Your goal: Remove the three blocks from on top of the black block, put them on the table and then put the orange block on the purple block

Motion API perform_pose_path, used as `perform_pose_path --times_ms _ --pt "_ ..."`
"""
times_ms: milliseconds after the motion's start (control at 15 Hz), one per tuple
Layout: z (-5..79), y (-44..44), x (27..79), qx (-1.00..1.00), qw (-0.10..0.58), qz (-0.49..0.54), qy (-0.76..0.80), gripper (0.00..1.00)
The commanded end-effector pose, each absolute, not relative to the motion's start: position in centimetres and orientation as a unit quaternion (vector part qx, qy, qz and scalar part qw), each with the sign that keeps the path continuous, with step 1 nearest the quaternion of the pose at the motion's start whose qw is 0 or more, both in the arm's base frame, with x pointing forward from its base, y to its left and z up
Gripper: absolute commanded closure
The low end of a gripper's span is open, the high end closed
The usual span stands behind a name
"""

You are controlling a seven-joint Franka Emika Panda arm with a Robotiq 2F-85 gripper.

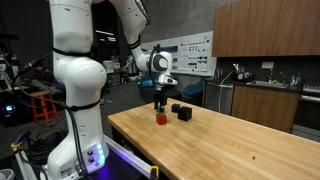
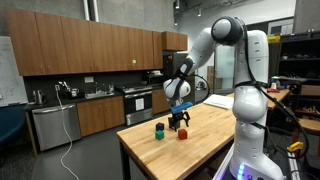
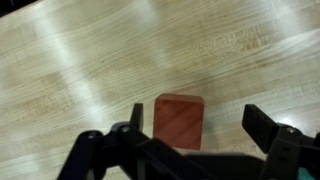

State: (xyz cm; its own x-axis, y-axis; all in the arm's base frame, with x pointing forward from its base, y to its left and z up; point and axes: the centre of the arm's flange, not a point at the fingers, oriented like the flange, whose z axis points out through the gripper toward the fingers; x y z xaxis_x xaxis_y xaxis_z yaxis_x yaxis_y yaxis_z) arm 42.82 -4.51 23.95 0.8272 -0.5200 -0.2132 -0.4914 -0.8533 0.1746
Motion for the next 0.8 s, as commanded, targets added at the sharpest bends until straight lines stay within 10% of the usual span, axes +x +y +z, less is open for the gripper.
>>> perform_pose_path --times_ms 0,467,533,733 --pt "23.6 -6.3 42.8 0.953 0.054 -0.100 -0.282 0.00" --pt "21.5 -7.2 42.9 0.951 0.052 -0.111 -0.282 0.00" --pt "21.2 -7.2 42.8 0.952 0.054 -0.114 -0.281 0.25" --pt "20.8 -7.1 42.6 0.951 0.057 -0.119 -0.280 0.39"
